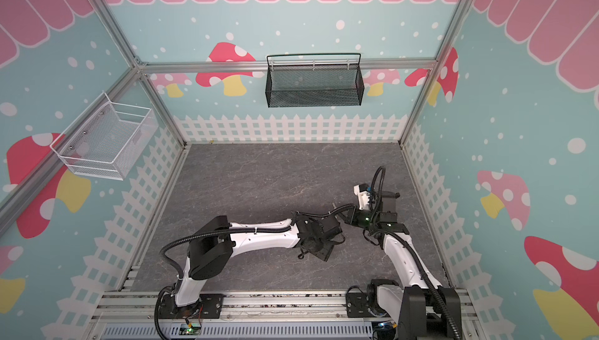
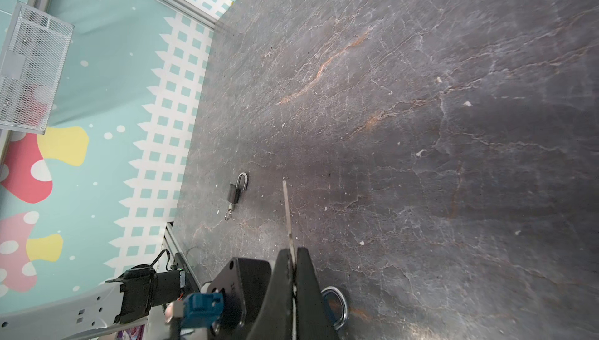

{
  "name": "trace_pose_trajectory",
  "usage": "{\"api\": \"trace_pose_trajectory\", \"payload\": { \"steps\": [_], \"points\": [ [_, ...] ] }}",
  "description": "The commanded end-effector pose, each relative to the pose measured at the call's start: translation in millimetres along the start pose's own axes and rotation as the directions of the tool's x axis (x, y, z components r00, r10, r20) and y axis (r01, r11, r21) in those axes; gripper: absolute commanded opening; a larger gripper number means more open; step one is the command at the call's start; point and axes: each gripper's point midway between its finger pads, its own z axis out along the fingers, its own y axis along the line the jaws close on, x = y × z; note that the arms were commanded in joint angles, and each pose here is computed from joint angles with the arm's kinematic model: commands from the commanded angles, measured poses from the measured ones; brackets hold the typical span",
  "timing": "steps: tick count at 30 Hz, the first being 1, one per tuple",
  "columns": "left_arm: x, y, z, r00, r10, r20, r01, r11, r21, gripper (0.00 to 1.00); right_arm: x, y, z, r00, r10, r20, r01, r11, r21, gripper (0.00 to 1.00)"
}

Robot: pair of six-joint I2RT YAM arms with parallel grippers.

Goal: Unlock with the key
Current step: 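Move the left gripper down over the blue padlock while the right gripper holds the key, then close the left gripper on the blue padlock body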

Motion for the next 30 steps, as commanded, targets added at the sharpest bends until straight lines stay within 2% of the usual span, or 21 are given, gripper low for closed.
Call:
{"api": "trace_pose_trajectory", "payload": {
  "steps": [1,4,16,24,27,30],
  "points": [
    [8.5,9.7,10.2,0.999,-0.015,-0.044,0.013,0.999,-0.053,0.65,-0.2,0.1,-0.8,1.0,-0.013,0.005,0.013,1.0,-0.009,0.0],
    [11.5,11.2,17.2,0.998,-0.015,-0.062,0.012,0.998,-0.059,0.6,0.1,-1.9,0.6,1.0,-0.006,-0.002,0.006,1.0,-0.011,0.0],
    [18.6,22.5,34.4,0.995,-0.039,-0.091,0.03,0.994,-0.102,0.5,0.3,-3.3,-0.5,1.0,-0.008,0.003,0.008,1.0,-0.007,0.0],
    [9.8,32.2,28.6,0.994,-0.09,-0.056,0.083,0.99,-0.115,0.31,-5.1,1.7,-4.6,1.0,-0.021,0.02,0.021,1.0,-0.002,0.0],
    [-1.9,26.7,13.7,0.988,-0.151,-0.025,0.15,0.988,-0.038,0.23,-7.5,3.0,-7.6,0.999,-0.026,0.027,0.025,1.0,0.014,0.0],
    [-19.0,35.7,-10.3,0.963,-0.264,0.057,0.262,0.965,0.032,0.18,-10.1,3.9,-11.1,0.999,-0.033,0.028,0.032,0.999,0.04,0.0]
  ]
}}
